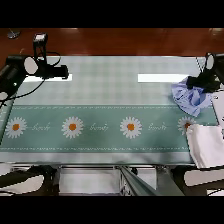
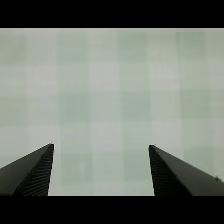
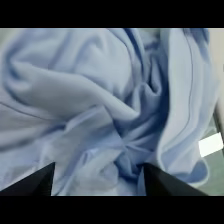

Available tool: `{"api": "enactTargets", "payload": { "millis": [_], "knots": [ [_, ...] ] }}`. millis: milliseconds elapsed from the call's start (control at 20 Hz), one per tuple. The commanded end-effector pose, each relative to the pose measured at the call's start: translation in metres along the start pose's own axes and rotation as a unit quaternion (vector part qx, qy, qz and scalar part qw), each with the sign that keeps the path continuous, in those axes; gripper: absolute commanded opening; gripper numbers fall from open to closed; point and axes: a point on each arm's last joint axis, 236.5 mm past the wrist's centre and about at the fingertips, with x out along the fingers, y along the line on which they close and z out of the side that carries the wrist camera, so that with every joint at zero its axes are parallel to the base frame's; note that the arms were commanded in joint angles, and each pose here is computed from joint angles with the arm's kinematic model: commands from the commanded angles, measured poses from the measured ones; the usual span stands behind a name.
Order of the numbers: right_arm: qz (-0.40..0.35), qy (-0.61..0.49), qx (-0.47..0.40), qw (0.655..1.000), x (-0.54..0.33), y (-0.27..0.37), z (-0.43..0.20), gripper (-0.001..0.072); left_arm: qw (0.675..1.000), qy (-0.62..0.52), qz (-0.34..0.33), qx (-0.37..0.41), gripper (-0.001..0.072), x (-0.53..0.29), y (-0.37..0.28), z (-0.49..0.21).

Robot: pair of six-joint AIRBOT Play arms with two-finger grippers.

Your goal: Fold the shirts.

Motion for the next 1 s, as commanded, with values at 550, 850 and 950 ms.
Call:
{"api": "enactTargets", "payload": {
  "millis": [550,850,950],
  "knots": [
    [0.202,-0.317,-0.014,0.927,-0.258,0.022,0.107,0.0022,0.995,0.096,-0.012,0.012,0.0699,-0.094,0.012,-0.109],
    [0.250,-0.509,-0.094,0.818,-0.459,0.044,0.062,0.0022,0.991,0.047,-0.119,-0.031,0.0699,-0.128,-0.042,-0.177],
    [0.262,-0.553,-0.106,0.784,-0.509,0.042,0.041,0.0022,0.992,0.036,-0.121,-0.032,0.0700,-0.131,-0.042,-0.177]
  ]
}}
